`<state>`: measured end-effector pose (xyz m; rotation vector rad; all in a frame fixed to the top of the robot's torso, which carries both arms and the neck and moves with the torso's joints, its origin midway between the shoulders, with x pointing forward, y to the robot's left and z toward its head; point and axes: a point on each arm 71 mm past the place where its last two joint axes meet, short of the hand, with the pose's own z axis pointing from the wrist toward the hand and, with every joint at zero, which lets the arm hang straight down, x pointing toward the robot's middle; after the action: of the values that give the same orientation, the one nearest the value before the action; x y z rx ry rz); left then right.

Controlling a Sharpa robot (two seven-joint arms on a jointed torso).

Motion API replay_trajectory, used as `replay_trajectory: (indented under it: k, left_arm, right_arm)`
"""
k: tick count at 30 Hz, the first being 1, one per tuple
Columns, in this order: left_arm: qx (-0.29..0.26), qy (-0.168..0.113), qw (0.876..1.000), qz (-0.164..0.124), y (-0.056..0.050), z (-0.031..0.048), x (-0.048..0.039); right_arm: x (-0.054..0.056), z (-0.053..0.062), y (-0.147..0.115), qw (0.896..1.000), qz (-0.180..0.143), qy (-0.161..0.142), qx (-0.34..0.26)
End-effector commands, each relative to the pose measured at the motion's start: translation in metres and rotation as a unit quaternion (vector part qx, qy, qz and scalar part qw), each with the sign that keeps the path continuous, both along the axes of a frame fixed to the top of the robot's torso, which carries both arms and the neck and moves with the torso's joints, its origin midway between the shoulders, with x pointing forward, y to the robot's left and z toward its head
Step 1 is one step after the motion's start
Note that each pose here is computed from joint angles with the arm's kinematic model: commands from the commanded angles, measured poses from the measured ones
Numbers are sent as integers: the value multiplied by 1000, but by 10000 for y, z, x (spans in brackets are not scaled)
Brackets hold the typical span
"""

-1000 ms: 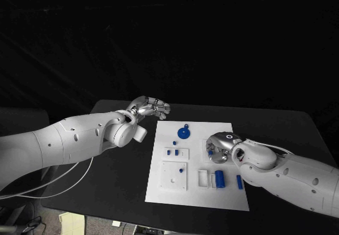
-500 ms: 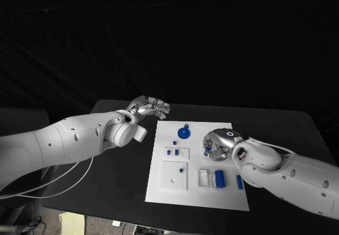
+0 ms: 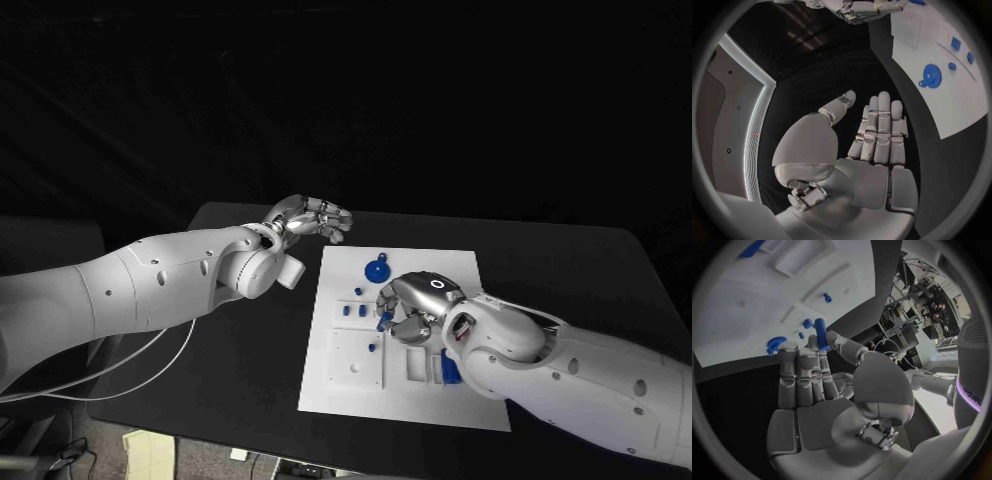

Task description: Assemble the parts on the task board

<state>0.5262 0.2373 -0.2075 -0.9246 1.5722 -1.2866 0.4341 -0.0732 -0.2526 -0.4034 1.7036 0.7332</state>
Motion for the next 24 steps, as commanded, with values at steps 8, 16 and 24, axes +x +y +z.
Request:
replay_trajectory:
  k: [8,16,24]
  left_arm:
    - [-8,-4,1000,-6,-64,14,7]
    - [-9,-3,1000,-8,-80,14,7]
    - [-8,-2,1000,-7,-64,11,9]
  right_arm:
    - [-250,-232,462,998,57,28,-3]
    - [-254,-311,508,997,63,34,-18]
    - [-260,-415,508,996,66,40,-41]
